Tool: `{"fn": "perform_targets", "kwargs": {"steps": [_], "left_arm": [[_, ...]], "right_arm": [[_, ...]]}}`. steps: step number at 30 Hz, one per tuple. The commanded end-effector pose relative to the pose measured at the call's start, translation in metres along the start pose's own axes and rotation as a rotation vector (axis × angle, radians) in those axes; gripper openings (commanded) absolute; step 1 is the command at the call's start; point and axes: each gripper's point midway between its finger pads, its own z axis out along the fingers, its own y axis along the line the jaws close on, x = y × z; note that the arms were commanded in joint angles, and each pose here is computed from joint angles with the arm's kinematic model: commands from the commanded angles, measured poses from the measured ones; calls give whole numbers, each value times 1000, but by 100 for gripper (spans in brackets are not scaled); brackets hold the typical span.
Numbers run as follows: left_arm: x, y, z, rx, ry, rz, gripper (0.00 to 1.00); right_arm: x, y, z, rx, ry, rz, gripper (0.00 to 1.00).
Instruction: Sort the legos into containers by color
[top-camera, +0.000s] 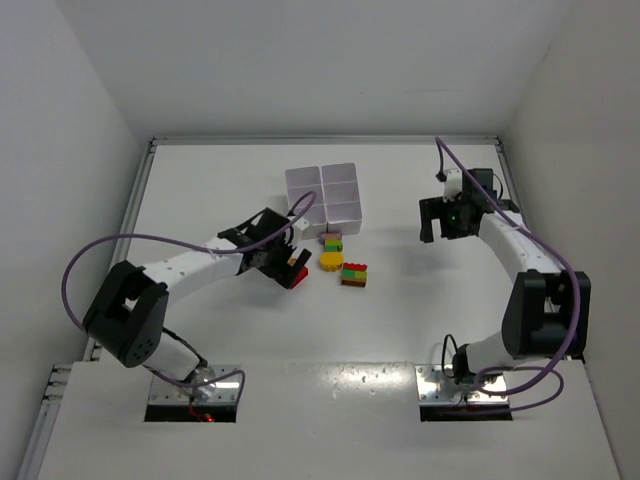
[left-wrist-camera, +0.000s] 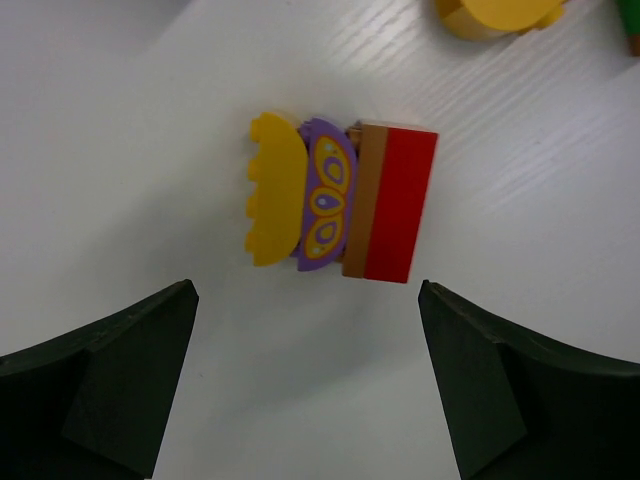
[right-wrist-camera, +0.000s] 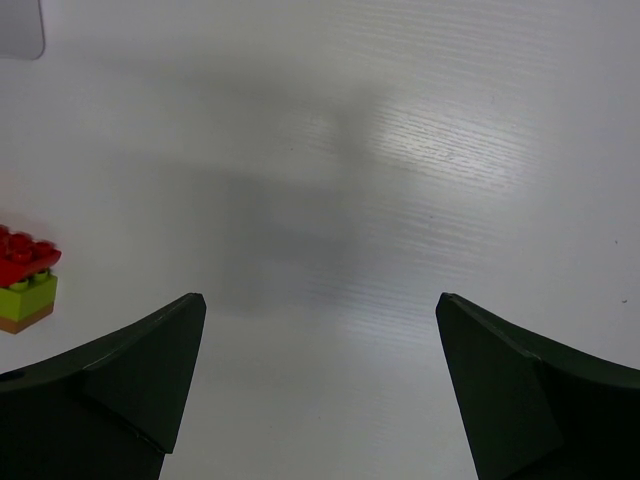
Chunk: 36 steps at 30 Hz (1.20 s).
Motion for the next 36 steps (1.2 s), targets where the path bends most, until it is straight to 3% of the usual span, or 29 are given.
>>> {"fn": "perform_targets", "kwargs": {"steps": [1,15,36], "left_arm": [[-20,15,5,-96,-56,-26,100],[-30,-10,27,97,-48,32,100],[-9,-7,60,60,43,3,100]], "right_arm": [[-8,3,-10,-4,-44,-18,99],[-3,2,-11,4,-33,-25,99],[5,2,-5,-1,-6,-30,99]]}}
